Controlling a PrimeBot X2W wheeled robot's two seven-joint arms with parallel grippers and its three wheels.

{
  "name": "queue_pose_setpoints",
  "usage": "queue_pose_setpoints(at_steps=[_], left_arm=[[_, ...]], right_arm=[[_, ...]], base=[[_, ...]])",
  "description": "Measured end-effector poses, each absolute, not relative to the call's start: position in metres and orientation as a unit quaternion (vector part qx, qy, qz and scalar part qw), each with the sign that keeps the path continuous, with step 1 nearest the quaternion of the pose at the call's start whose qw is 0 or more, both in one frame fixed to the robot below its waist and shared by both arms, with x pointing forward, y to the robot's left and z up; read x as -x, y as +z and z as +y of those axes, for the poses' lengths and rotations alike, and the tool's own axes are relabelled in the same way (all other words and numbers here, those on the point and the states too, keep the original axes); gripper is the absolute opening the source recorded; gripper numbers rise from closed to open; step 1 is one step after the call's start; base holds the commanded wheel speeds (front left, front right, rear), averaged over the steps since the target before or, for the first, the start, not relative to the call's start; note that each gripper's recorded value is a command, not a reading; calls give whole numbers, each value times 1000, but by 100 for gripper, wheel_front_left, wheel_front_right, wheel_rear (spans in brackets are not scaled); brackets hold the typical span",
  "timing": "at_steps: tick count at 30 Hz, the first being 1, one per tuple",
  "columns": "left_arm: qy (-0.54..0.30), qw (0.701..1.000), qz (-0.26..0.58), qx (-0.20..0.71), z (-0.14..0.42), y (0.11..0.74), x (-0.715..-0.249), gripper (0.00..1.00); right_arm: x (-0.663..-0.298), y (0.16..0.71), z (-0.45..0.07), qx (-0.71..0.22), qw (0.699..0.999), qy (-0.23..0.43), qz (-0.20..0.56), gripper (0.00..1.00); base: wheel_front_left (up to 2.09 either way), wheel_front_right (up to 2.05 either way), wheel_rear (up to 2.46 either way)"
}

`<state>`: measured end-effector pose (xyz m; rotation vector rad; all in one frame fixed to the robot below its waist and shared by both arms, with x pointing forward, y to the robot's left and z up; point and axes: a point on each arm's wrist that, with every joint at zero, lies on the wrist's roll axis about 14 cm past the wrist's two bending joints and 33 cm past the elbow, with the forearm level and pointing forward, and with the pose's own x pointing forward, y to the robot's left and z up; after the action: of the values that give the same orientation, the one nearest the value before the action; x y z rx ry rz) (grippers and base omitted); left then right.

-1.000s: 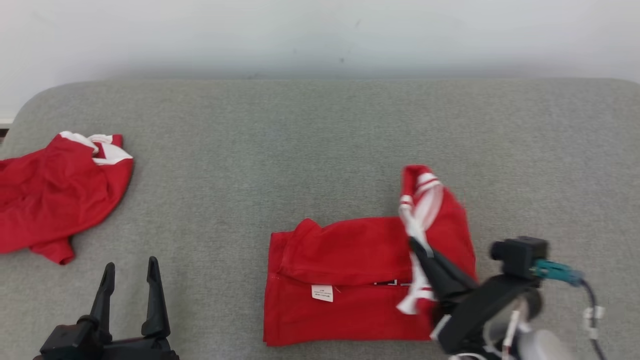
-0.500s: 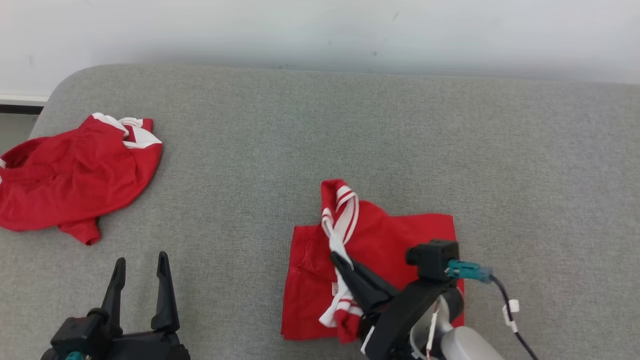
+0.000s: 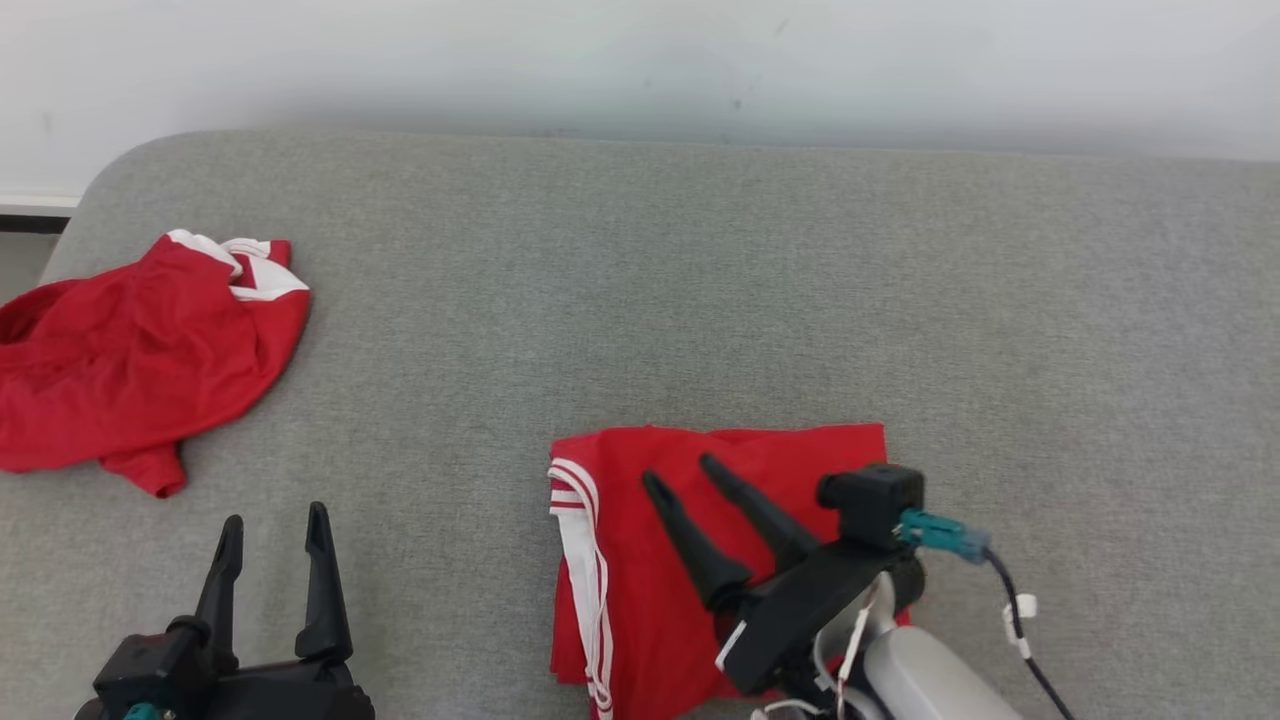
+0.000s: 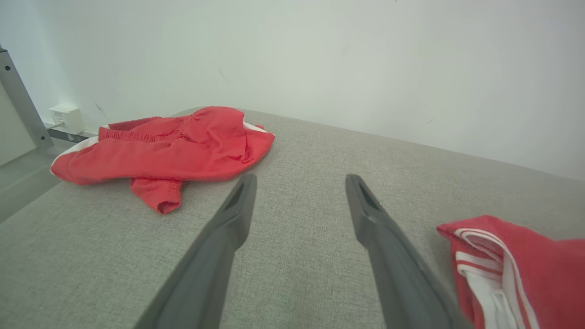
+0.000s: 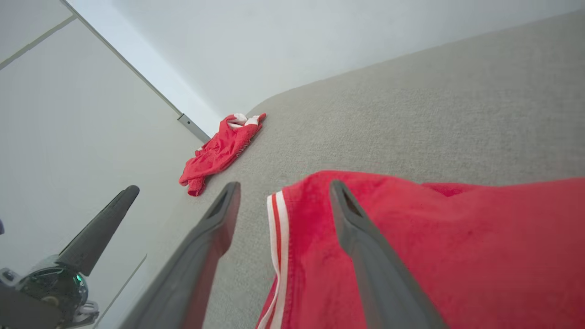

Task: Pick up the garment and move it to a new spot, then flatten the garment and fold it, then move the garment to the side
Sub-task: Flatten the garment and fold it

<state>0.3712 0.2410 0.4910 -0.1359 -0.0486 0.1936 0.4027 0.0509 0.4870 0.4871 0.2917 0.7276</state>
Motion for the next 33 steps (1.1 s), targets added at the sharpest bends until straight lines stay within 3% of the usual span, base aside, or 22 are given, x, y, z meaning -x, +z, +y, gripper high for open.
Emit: queue_pose_setpoints(at_steps=[6,13,21,33], left_arm=[[86,994,-31,67,235,495,-378,100],[68,995,-43,61,225,503,-386,100],[42,996,-57,52,210,512,-397,100],[8,997,-69,33,191,522,-393,100]], right_arm=[[-432,504,-6,-198,935,287,58,100],[-439,513,-66,-165,962,215,1,100],[-426,517,-123,-128,981,141,-38,100],[-392,517,-148,-108,988,97,-52,100]], base=[[0,0,0],[0,0,0],[0,0,0],[0,0,0]])
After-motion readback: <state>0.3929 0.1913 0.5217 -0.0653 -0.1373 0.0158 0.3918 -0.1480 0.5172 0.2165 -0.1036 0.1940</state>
